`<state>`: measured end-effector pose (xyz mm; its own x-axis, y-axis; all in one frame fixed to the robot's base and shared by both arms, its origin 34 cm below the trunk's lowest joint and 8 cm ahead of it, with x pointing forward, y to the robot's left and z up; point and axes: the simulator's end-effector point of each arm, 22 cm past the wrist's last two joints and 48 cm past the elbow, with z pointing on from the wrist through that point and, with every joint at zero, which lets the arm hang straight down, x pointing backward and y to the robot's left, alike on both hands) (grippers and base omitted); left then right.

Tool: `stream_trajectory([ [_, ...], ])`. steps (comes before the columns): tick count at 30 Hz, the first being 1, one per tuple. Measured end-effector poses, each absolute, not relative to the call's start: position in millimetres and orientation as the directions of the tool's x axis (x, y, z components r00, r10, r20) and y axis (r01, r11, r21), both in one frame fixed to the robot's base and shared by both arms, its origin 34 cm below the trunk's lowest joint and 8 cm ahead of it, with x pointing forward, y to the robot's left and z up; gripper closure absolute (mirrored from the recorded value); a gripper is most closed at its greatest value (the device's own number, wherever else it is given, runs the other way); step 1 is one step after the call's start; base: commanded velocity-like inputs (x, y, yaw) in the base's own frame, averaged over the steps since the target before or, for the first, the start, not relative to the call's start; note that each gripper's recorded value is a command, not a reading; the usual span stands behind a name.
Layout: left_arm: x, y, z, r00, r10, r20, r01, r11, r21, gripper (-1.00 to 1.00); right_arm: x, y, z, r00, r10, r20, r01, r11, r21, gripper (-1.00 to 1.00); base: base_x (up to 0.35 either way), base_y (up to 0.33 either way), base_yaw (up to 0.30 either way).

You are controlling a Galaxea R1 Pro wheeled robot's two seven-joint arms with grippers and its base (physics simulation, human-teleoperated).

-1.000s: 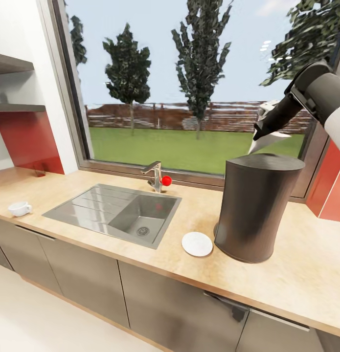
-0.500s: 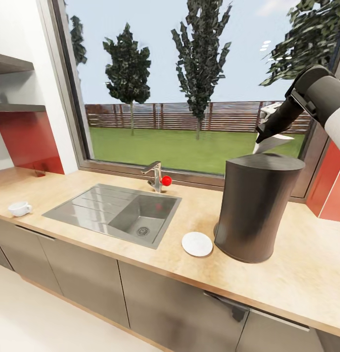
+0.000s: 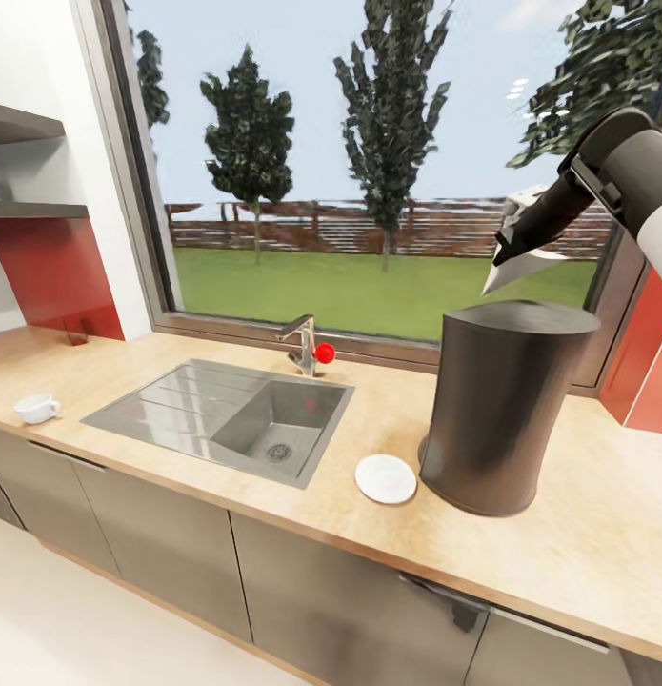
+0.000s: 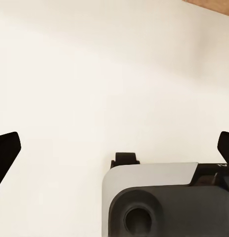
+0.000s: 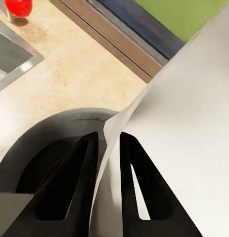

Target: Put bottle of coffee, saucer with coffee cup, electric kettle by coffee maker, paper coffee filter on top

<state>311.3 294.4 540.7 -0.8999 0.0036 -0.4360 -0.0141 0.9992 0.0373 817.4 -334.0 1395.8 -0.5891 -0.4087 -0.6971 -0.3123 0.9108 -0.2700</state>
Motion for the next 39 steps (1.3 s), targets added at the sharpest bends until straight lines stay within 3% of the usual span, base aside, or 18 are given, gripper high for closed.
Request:
stream_trajectory([
  [39, 311.3, 294.6, 540.6, -0.9, 0.004, -0.436, -0.014, 0.999, 0.037, -1.0, 817.4, -337.2, 1395.8, -0.592, -0.412, -0.692, -0.305, 0.91, -0.281, 1.0, 0.028, 0.017, 0.0],
])
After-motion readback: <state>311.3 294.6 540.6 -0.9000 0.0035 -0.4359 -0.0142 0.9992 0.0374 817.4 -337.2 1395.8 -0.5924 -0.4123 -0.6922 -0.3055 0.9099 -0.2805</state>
